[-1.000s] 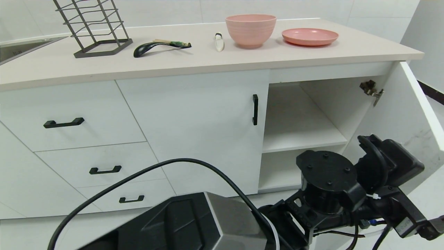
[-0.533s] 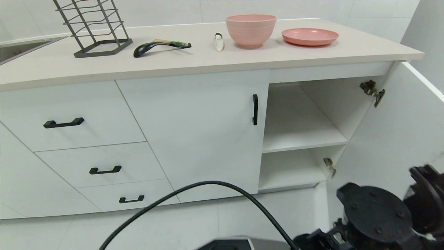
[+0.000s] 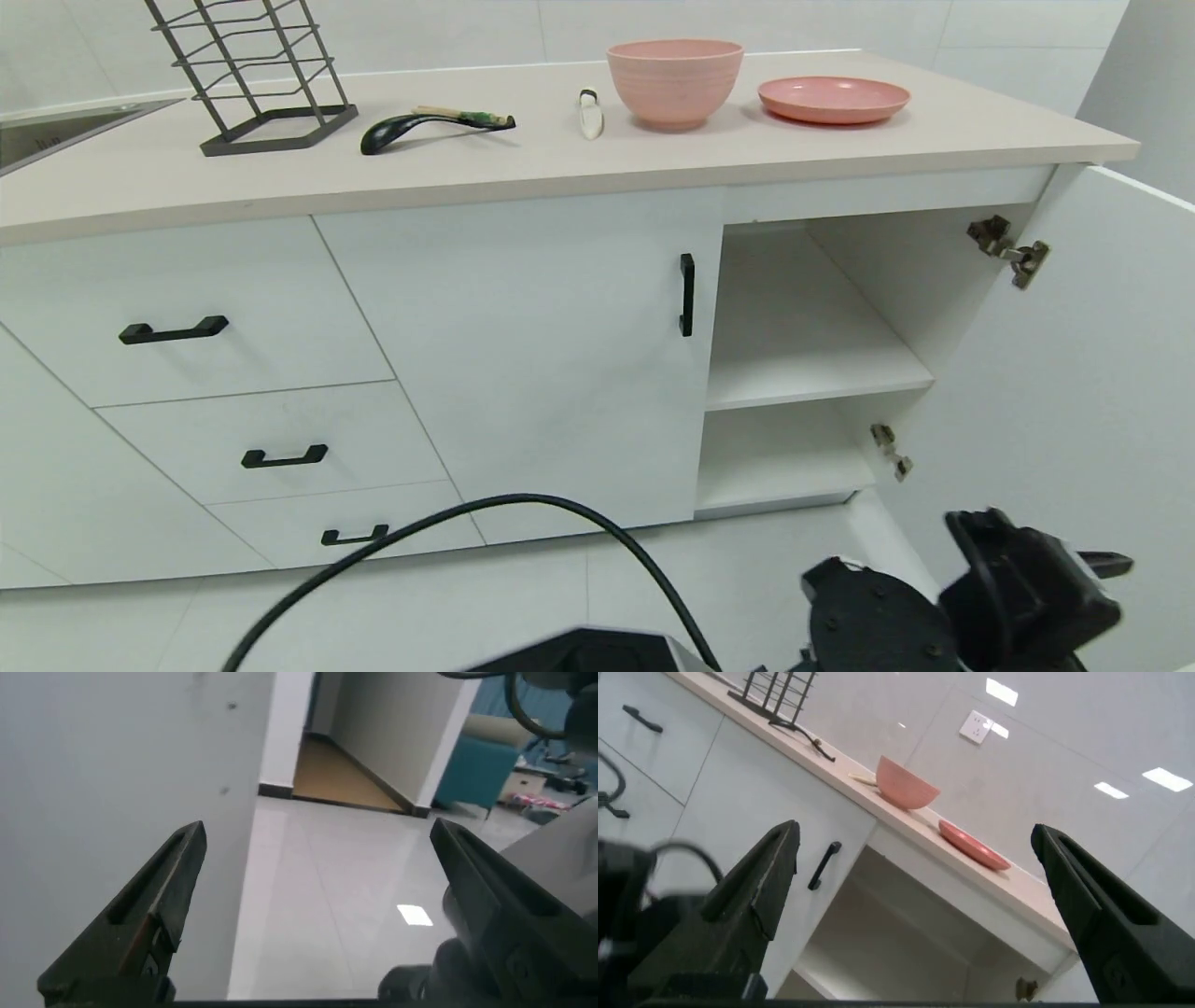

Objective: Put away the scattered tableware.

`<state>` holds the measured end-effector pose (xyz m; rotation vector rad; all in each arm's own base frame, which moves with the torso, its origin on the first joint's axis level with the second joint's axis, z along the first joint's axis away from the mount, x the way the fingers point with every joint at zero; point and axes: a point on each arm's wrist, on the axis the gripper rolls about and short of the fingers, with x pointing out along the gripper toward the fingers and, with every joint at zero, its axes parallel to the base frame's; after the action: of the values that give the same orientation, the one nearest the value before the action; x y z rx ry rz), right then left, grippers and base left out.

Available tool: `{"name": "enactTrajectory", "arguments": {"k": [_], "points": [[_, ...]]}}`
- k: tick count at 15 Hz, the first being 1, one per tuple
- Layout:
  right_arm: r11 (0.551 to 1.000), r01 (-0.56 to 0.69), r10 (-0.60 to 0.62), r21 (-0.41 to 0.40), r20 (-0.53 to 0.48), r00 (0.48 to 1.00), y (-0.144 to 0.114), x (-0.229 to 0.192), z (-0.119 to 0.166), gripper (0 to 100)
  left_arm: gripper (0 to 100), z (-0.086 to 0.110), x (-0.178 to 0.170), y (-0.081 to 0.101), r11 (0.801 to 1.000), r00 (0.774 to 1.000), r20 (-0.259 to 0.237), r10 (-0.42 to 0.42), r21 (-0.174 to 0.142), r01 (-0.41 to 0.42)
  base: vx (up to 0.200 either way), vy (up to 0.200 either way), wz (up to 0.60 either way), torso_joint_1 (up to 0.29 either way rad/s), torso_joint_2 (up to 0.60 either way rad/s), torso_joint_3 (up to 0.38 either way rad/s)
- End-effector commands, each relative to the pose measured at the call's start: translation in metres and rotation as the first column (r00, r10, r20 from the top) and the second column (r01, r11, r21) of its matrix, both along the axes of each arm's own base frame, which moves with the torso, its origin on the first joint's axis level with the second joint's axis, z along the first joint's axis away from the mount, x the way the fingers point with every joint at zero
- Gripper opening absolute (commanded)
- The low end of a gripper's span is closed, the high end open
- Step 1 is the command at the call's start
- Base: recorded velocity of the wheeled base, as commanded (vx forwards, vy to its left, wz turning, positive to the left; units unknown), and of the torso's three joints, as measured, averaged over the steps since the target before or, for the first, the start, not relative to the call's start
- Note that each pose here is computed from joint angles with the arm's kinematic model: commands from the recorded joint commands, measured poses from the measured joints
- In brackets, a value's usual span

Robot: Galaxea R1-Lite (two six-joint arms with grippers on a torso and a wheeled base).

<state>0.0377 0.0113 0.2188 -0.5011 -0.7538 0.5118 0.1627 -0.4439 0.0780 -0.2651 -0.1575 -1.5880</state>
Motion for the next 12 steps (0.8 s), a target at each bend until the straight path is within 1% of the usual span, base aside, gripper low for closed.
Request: {"name": "enactTrajectory", "arguments": {"k": [1,2,3,4,5,6,7,8,9,10,11,12], "points": [[1.000,-0.002,0.002,0.002,-0.044,0.999,0.000,0.002,-0.010,100,100,0.046,0.017,0.067,0.994,0.995,0.016,0.100,-0.047,-0.099,0.000,0.000,0.00,0.000,0.00,0.000],[1.000,-0.002,0.002,0.002,-0.056,0.998,0.000,0.002,-0.013,100,100,0.052,0.020,0.086,0.991,0.991,0.016,0.129,-0.028,-0.129,0.000,0.000,0.00,0.000,0.00,0.000],[1.000,-0.008,0.008,0.000,-0.074,0.997,0.000,0.002,-0.019,100,100,0.065,0.023,0.119,0.982,0.982,0.039,0.187,-0.013,-0.187,0.000,0.000,0.00,0.000,0.00,0.000],[1.000,-0.015,0.014,0.000,-0.075,0.997,0.001,0.002,-0.019,100,100,0.073,0.025,0.136,0.976,0.974,0.047,0.219,-0.012,-0.219,0.000,0.000,0.00,0.000,0.00,0.000],[1.000,-0.030,0.030,0.000,-0.078,0.997,0.001,0.002,-0.019,100,100,0.090,0.028,0.169,0.960,0.959,0.056,0.279,-0.033,-0.277,0.000,0.000,0.00,0.000,0.00,0.000],[0.999,-0.039,0.039,0.000,-0.083,0.996,0.002,0.002,-0.020,100,100,0.105,0.029,0.193,0.944,0.943,0.067,0.327,-0.059,-0.324,0.000,0.000,0.00,0.000,0.00,0.000],[0.999,-0.041,0.040,0.000,-0.084,0.996,0.002,0.002,-0.020,100,100,0.112,0.028,0.209,0.934,0.932,0.072,0.355,-0.071,-0.350,0.000,0.000,0.00,0.000,0.00,0.000],[0.999,-0.041,0.041,0.001,-0.087,0.995,0.002,0.002,-0.020,100,100,0.120,0.025,0.238,0.912,0.909,0.078,0.409,-0.083,-0.402,0.000,0.000,0.00,0.000,0.00,0.000],[0.999,-0.038,0.039,0.004,-0.103,0.994,0.002,0.001,-0.022,100,100,0.123,0.019,0.260,0.891,0.887,0.090,0.453,-0.086,-0.447,0.000,0.000,0.00,0.000,0.00,0.000],[0.999,-0.039,0.039,0.005,-0.109,0.993,0.002,0.000,-0.022,100,100,0.125,0.016,0.271,0.881,0.876,0.095,0.472,-0.089,-0.465,0.000,0.000,0.00,0.000,0.00,0.000],[0.999,-0.040,0.040,0.008,-0.125,0.991,0.002,-0.002,-0.025,100,100,0.129,0.008,0.292,0.859,0.853,0.103,0.511,-0.105,-0.502,0.000,0.000,0.00,0.000,0.00,0.000],[0.999,-0.039,0.040,0.010,-0.163,0.986,0.002,-0.009,-0.031,100,100,0.137,-0.005,0.322,0.815,0.808,0.117,0.578,-0.144,-0.562,0.000,0.000,0.00,0.000,0.00,0.000]]}}
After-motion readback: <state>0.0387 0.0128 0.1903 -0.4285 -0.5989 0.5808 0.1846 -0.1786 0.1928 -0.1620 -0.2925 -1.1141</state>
